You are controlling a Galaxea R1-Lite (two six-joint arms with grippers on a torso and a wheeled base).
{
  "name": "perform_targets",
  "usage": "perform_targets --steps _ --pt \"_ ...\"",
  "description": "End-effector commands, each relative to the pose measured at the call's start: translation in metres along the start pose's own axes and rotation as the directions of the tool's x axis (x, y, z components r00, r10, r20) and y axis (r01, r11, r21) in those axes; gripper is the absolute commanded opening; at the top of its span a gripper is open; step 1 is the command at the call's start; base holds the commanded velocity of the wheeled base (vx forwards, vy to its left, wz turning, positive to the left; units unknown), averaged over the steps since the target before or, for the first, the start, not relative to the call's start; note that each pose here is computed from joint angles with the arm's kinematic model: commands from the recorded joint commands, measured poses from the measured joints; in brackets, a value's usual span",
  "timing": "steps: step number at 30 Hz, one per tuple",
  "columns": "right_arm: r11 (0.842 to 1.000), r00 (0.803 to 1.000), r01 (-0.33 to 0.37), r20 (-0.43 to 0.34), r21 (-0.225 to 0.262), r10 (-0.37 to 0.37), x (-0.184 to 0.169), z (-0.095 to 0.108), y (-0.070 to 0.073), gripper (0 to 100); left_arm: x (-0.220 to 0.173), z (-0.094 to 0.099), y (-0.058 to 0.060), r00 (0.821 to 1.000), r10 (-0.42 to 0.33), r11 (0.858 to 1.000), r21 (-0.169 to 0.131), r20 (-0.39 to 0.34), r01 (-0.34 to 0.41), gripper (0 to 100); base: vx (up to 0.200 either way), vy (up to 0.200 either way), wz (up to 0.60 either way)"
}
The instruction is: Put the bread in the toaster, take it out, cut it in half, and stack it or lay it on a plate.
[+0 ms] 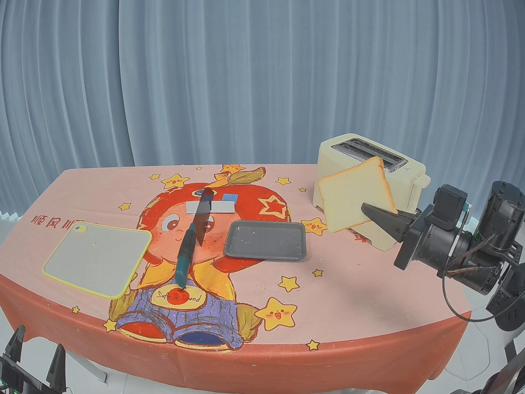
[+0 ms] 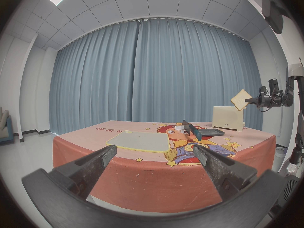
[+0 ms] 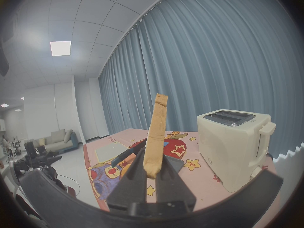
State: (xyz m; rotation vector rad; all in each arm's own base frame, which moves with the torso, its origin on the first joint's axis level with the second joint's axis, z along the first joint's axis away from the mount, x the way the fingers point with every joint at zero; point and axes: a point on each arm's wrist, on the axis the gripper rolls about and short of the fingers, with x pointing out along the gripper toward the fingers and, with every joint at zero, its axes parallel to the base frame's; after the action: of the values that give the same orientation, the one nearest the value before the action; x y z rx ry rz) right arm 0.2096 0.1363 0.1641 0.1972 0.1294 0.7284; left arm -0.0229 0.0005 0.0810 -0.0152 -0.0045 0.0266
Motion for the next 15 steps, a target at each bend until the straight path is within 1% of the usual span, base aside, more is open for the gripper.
perform_targets --steps 1,4,5,6,10,14,15 --pt "1.000 1.000 0.010 -0.006 -0.014 -0.010 0.002 -0.001 -0.004 0 0.001 -0.005 0.000 1.000 0.001 1.000 0.000 -0.012 -0.001 100 0.000 0.000 0.00" --pt "0.999 1.000 0.012 -0.018 -0.047 -0.013 0.002 -0.004 -0.005 0 0.001 -0.005 0.000 1.000 0.001 1.000 0.000 -0.012 -0.001 100 0.000 0.000 0.00" --pt "0.999 1.000 0.010 -0.019 -0.048 -0.011 0.002 -0.004 -0.005 0 0.001 -0.005 0.000 1.000 0.001 1.000 0.000 -0.012 -0.001 100 0.000 0.000 0.00" --pt "0.998 1.000 -0.001 -0.019 -0.060 0.000 0.002 -0.004 -0.005 0 0.001 -0.005 0.000 1.000 0.000 1.000 0.000 -0.012 0.000 100 0.000 0.000 0.00" --pt "0.998 1.000 -0.013 -0.013 -0.068 0.012 0.003 0.000 -0.004 0 0.001 -0.005 0.000 1.000 0.001 1.000 0.000 -0.012 -0.001 100 0.000 0.000 0.00" --pt "0.995 1.000 0.013 0.016 -0.096 -0.011 0.007 0.009 -0.011 0 0.001 -0.005 0.000 1.000 0.001 1.000 0.000 -0.012 -0.001 100 0.000 0.000 0.00" --pt "0.994 0.999 0.024 0.030 -0.110 -0.021 0.009 0.012 -0.015 0 0.001 -0.005 0.000 1.000 0.001 1.000 0.000 -0.012 -0.001 100 0.000 0.000 0.00"
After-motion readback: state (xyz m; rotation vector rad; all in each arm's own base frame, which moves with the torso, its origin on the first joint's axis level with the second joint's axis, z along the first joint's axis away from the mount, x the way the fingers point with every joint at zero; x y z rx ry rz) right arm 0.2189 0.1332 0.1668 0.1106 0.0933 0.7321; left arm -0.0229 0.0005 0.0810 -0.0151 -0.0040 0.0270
